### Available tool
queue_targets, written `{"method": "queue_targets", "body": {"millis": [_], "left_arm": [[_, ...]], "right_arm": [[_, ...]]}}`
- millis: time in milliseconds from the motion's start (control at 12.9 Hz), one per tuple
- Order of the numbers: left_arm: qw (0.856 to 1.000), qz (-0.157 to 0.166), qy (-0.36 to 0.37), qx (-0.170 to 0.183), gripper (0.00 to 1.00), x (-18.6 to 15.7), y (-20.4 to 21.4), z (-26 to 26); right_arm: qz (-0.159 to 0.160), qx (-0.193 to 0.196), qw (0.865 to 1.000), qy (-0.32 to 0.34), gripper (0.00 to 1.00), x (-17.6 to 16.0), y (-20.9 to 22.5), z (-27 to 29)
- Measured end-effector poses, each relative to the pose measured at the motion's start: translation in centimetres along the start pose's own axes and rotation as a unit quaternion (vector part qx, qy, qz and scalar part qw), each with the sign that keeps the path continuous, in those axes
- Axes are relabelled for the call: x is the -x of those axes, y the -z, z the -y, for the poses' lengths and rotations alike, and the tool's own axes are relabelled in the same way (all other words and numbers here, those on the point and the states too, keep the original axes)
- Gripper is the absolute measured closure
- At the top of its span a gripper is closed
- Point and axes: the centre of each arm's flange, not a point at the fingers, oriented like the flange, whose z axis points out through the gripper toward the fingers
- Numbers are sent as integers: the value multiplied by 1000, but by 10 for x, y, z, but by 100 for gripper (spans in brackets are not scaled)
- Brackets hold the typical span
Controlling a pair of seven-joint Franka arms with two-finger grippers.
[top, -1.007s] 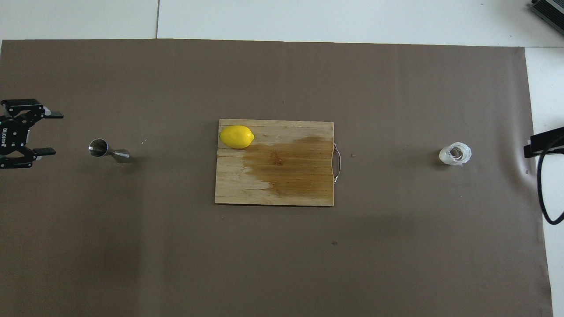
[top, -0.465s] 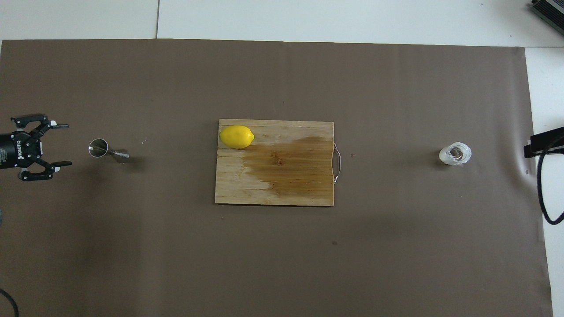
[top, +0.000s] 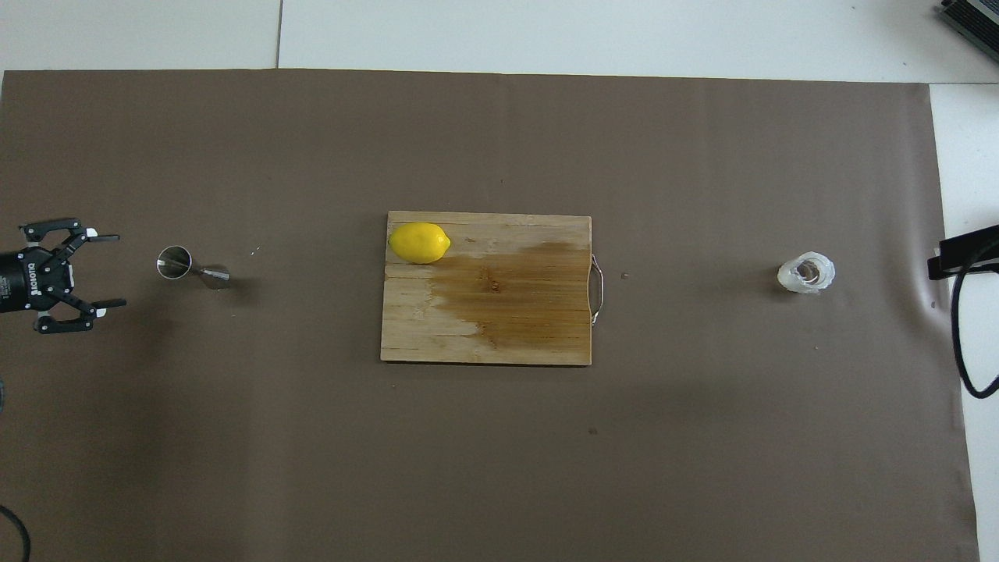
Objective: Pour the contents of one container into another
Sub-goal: 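Open the left gripper and move it toward the small metal cup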
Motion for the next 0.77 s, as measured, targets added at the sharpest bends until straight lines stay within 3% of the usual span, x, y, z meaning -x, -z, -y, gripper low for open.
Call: {"method": "queue_targets", "body": {"millis": [465, 774], "left_arm": [[981, 68, 177, 42, 0, -5, -19, 23], [972, 96, 213, 43, 3, 9, -37, 31]], "right_arm": [[0, 0, 1000, 0, 0, 0, 0, 0], [0, 0, 1000, 0, 0, 0, 0, 0]]}}
